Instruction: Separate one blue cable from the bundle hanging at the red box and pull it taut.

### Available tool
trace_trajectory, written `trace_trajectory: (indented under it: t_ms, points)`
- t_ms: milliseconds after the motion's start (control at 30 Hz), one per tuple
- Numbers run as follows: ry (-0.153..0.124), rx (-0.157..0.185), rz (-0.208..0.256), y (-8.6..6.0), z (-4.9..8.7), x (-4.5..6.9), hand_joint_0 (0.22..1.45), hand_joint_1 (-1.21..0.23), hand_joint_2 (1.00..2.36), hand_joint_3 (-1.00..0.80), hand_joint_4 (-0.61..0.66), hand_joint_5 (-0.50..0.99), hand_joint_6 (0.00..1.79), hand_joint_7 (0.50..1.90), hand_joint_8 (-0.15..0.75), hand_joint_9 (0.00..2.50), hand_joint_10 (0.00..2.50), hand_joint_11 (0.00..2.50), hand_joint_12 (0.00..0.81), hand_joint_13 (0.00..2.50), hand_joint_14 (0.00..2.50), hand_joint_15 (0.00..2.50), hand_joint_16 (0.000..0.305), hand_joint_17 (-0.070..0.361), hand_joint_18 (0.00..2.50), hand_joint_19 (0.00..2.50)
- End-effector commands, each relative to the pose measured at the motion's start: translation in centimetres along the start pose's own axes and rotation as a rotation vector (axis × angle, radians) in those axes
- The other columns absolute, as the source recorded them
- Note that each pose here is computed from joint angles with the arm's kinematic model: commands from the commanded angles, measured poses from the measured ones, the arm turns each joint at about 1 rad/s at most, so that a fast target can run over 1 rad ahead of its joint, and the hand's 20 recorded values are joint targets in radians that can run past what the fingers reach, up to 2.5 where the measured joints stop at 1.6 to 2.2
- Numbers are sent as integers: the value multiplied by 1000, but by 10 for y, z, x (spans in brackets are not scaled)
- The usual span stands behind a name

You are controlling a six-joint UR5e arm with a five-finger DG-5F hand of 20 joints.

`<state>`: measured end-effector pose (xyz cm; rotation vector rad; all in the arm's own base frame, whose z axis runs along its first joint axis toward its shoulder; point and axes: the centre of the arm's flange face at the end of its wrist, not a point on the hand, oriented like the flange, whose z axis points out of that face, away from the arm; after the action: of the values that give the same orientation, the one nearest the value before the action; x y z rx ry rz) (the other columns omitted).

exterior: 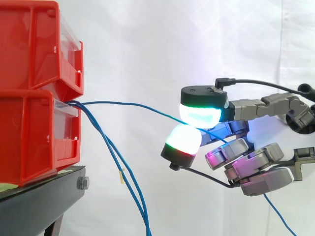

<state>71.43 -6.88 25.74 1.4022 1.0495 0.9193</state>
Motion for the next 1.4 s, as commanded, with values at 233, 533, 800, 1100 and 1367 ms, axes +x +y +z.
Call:
trace_trajectory:
  t_ms: [233,533,800,1100,1367]
  points:
    - [4,-3,35,1,0,1,814,-829,1033,95,-70,-233,965,1001,314,179,2500,2288,338,937,2500,1731,45,101,1411,1200]
    - [24,1,33,0,-1,4,798,-841,1009,244,-47,-236,963,1002,330,106,2500,2224,433,671,2500,1727,42,93,1241,1441]
    - [29,1,31,-1,-1,8,800,-848,1002,248,-44,-234,962,1005,334,79,2500,2175,433,574,2500,1778,42,94,1155,1485]
    - [42,21,14,-3,-4,12,835,-808,1029,301,-43,-228,960,999,329,84,2500,2100,430,569,2500,1729,40,90,1052,1365]
    - [41,45,-14,-5,-7,12,871,-780,1055,355,-54,-216,956,1005,326,153,2500,2124,428,603,2500,1793,40,91,1039,1236]
